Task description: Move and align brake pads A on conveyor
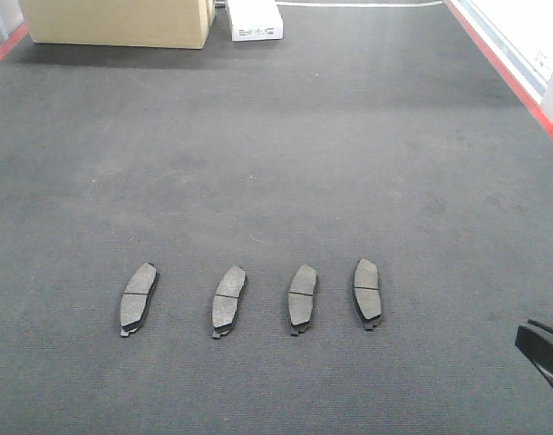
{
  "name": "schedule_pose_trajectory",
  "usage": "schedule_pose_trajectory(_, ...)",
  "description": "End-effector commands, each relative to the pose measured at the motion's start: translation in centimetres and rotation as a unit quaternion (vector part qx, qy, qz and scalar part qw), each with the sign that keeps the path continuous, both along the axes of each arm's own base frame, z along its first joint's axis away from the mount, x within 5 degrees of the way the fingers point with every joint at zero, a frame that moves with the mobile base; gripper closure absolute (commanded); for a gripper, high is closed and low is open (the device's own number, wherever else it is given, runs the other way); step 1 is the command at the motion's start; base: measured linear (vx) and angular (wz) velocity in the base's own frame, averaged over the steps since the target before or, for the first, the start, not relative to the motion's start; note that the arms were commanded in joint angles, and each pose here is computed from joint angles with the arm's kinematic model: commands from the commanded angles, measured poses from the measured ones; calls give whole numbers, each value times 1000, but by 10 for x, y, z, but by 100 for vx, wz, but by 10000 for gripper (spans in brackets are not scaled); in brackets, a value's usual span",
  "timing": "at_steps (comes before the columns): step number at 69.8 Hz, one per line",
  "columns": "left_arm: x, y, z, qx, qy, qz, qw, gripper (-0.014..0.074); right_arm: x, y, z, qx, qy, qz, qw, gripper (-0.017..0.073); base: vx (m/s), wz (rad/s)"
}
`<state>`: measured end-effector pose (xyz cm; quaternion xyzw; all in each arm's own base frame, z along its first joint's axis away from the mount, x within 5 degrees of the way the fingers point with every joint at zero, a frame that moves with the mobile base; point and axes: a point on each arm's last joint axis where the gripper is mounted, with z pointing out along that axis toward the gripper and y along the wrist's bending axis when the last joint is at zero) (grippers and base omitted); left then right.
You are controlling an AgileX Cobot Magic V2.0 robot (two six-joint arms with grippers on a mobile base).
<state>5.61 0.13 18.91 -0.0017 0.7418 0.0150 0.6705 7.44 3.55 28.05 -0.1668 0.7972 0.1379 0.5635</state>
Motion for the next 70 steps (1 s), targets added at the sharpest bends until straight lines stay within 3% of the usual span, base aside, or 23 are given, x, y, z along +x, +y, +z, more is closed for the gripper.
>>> schedule_pose_trajectory(1, -1, 0, 14, -1, -55, 0, 999, 599, 2, 1, 14, 14, -43, 2, 999, 553, 0, 0)
schedule_pose_trajectory(21, -1, 0, 14, -1, -55, 0, 999, 599, 3, 0, 20, 28, -75, -6, 997, 553, 0, 0)
schedule_pose_trajectory(34, -1, 0, 14, -1, -55, 0, 999, 599, 8, -12, 29, 29, -124, -79, 989, 553, 0, 0)
schedule_pose_trajectory(44, -1, 0, 14, -1, -55, 0, 999, 599, 8, -22, 27, 14, -136, -134, 982, 553, 0, 0)
schedule_pose_trajectory(49, -1, 0, 14, -1, -55, 0, 999, 599, 5, -24, 15, 6, -163, -141, 977, 553, 0, 0)
schedule_pose_trajectory(60, -1, 0, 14, -1, -55, 0, 999, 599, -4, -29, -28, 20, -224, -170, 959, 553, 0, 0)
schedule_pose_trajectory(70, -1, 0, 14, -1, -55, 0, 999, 599, -10, -33, -70, 21, -216, -196, 956, 553, 0, 0)
